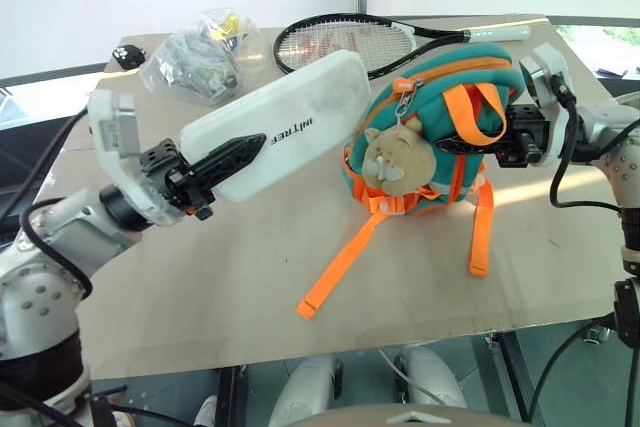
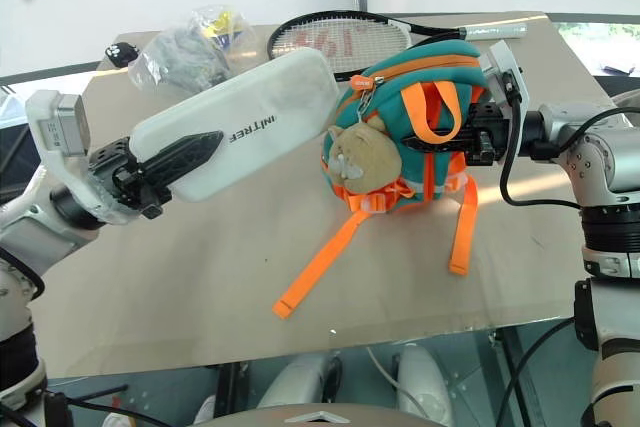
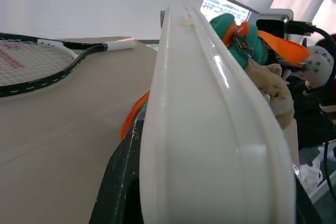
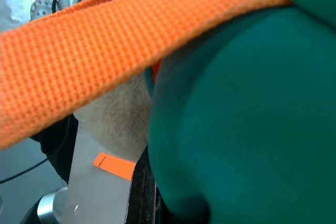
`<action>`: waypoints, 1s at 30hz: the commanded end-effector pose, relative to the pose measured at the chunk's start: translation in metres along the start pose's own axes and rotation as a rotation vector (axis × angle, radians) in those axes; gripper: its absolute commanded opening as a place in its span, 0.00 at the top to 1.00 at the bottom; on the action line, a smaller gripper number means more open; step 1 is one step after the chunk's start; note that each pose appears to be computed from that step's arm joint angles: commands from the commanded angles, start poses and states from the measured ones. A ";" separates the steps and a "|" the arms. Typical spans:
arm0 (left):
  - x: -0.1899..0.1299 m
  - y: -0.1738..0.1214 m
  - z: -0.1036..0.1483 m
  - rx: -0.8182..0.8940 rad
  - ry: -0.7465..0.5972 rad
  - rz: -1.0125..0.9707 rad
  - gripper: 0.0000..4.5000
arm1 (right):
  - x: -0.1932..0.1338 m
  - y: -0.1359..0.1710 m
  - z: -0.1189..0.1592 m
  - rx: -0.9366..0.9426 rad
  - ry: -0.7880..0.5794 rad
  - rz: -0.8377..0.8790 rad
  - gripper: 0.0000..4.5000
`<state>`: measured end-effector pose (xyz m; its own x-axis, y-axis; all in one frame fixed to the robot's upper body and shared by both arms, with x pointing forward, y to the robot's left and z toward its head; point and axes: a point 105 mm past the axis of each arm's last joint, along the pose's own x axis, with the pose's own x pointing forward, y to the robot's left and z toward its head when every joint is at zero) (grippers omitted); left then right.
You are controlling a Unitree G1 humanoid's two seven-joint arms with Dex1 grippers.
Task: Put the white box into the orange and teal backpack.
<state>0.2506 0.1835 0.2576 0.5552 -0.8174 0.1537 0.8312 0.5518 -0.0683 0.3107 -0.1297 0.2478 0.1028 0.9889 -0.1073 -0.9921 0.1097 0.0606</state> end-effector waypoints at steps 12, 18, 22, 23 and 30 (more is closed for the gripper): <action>0.004 -0.016 0.011 0.164 0.118 -0.212 0.79 | 0.000 0.003 0.029 0.031 -0.074 0.045 0.99; -0.001 -0.020 0.016 0.193 0.131 -0.235 0.79 | -0.001 -0.005 0.026 0.086 -0.048 -0.013 0.99; -0.008 -0.020 0.018 0.234 0.157 -0.229 0.79 | -0.001 -0.006 0.027 0.100 -0.049 -0.019 0.99; -0.010 -0.019 0.020 0.240 0.159 -0.220 0.79 | -0.002 -0.006 0.027 0.099 -0.048 -0.023 0.99; -0.019 -0.014 0.021 0.276 0.209 -0.182 0.79 | 0.000 -0.003 0.032 0.079 -0.058 -0.002 0.99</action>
<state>0.2327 0.1970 0.2703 0.4270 -0.9024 -0.0585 0.8971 0.4146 0.1526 0.3219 -0.1282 0.2568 0.1346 0.9864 -0.0940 -0.9651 0.1520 0.2133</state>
